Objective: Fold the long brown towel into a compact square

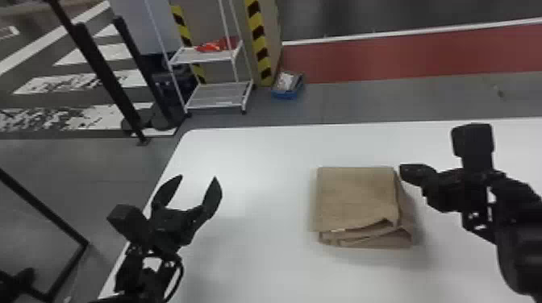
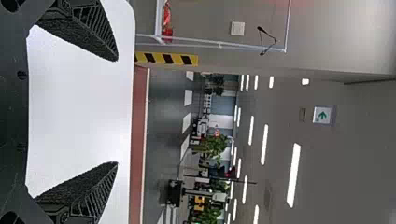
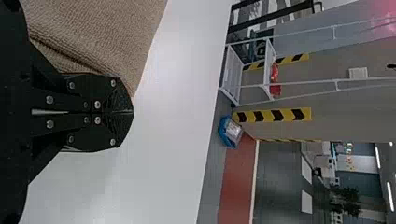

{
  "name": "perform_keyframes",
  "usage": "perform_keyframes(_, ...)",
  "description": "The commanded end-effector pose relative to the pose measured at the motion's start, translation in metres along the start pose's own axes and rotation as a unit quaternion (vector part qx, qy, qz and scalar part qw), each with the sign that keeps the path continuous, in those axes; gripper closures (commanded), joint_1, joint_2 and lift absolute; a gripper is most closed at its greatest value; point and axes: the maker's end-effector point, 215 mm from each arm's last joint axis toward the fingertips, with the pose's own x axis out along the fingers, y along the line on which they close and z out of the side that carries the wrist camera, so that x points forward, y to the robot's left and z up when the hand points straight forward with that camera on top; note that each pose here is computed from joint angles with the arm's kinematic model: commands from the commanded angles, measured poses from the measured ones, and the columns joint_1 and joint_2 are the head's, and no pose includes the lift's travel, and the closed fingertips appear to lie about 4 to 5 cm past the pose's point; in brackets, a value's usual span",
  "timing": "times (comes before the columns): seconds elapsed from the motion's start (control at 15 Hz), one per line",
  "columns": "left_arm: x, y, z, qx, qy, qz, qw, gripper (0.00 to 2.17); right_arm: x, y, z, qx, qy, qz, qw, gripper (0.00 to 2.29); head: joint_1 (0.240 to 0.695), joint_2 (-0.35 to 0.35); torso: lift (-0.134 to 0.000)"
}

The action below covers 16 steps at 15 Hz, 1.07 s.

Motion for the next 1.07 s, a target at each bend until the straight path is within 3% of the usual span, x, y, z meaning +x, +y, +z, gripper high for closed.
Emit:
perform_keyframes(0.0,-0.001,0.002,0.000,0.001,0.001,0.002,1.0000,0.09,-0.021,-0.007,0.026,0.005,-0.052,-0.009,0.9986,2.05,0.695,0.253,-0.125)
perform_keyframes(0.07,0.000,0.001,0.000,0.000,0.000,0.001,1.0000,0.09,-0.029,0.004,0.054,-0.006,-0.109,0.006,0.9941,2.05,0.695,0.247,-0.125)
perform_keyframes(0.13,0.001,-0.002,-0.001,0.000,0.001,-0.001,1.0000,0.09,-0.031,0.017,0.064,-0.018,-0.129,0.020,0.9912,2.05,0.695,0.245,-0.125)
perform_keyframes(0.27,0.001,-0.004,-0.001,0.000,0.001,-0.003,1.0000,0.09,-0.024,0.041,0.064,-0.031,-0.134,0.046,0.9894,2.05,0.695,0.253,-0.125)
perform_keyframes(0.47,-0.002,0.003,-0.002,0.000,0.002,0.003,1.0000,0.09,0.005,0.047,0.020,-0.033,-0.064,0.049,0.9962,2.05,0.695,0.286,-0.125)
perform_keyframes(0.67,-0.002,0.004,-0.003,0.001,0.003,0.004,1.0000,0.09,0.018,0.049,-0.012,-0.031,-0.024,0.047,0.9981,2.05,0.695,0.301,-0.125)
perform_keyframes(1.0,0.000,0.002,-0.005,0.000,0.004,0.000,1.0000,0.09,0.023,0.041,-0.024,-0.038,-0.009,0.040,0.9984,2.05,0.695,0.299,-0.125)
